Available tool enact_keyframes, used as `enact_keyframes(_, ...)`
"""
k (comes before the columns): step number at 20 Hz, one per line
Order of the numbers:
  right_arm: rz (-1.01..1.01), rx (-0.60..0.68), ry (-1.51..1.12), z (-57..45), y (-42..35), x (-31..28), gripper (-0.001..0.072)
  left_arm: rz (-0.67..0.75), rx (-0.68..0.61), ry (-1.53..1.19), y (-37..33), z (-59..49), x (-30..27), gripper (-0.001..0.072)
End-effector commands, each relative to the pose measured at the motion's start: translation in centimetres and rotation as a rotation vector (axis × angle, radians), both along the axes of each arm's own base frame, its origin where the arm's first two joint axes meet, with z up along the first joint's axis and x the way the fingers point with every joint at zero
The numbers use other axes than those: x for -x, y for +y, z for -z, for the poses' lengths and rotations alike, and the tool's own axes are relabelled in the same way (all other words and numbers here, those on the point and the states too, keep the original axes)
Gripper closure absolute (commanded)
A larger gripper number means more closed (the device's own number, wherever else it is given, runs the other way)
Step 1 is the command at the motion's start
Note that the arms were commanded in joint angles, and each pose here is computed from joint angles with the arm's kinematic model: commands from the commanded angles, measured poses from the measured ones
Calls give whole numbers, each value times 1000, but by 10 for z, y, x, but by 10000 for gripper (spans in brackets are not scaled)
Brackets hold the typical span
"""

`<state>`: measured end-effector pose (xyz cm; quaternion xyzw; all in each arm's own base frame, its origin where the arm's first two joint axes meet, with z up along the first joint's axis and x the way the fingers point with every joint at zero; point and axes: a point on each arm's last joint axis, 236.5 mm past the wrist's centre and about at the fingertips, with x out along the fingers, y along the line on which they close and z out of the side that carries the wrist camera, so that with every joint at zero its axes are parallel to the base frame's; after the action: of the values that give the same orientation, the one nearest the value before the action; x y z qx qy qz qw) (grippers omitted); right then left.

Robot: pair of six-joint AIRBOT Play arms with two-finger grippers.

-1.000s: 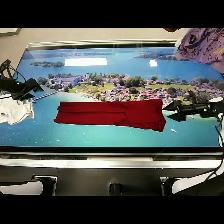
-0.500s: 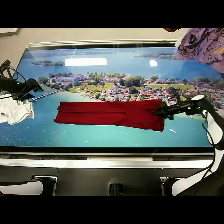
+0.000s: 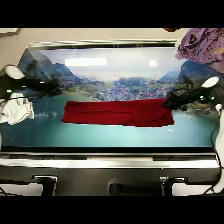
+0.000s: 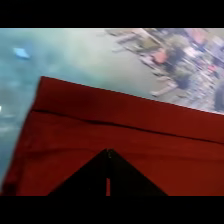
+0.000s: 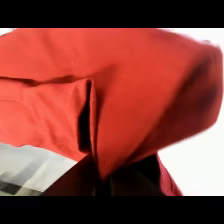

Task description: Fold the clothes and pants, and hang the long-sleeved shirts on hangers.

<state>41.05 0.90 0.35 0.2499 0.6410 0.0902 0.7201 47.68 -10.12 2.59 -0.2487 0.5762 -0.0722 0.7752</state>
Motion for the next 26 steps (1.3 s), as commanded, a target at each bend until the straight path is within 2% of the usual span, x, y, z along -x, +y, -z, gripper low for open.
enact_keyframes(1, 70, 182, -8, -42, -36, 14, 689, 56, 159, 1, -120, 19, -2, 690)
enact_keyframes(6, 94, 235, -46, -67, -45, 18, 688, 71, 426, 45, -286, 47, 29, 690)
enact_keyframes(13, 97, 241, -95, -90, -45, 15, 688, 128, 589, 174, -420, 76, 80, 691)
enact_keyframes(16, 102, 254, -154, -112, -48, 6, 688, 108, 618, 223, -453, 91, 88, 690)
enact_keyframes(22, 104, 246, -188, -134, -45, 4, 688, -23, 697, 225, -488, 95, 75, 691)
enact_keyframes(26, 102, 243, -184, -134, -44, 4, 688, -15, 697, 232, -489, 93, 79, 692)
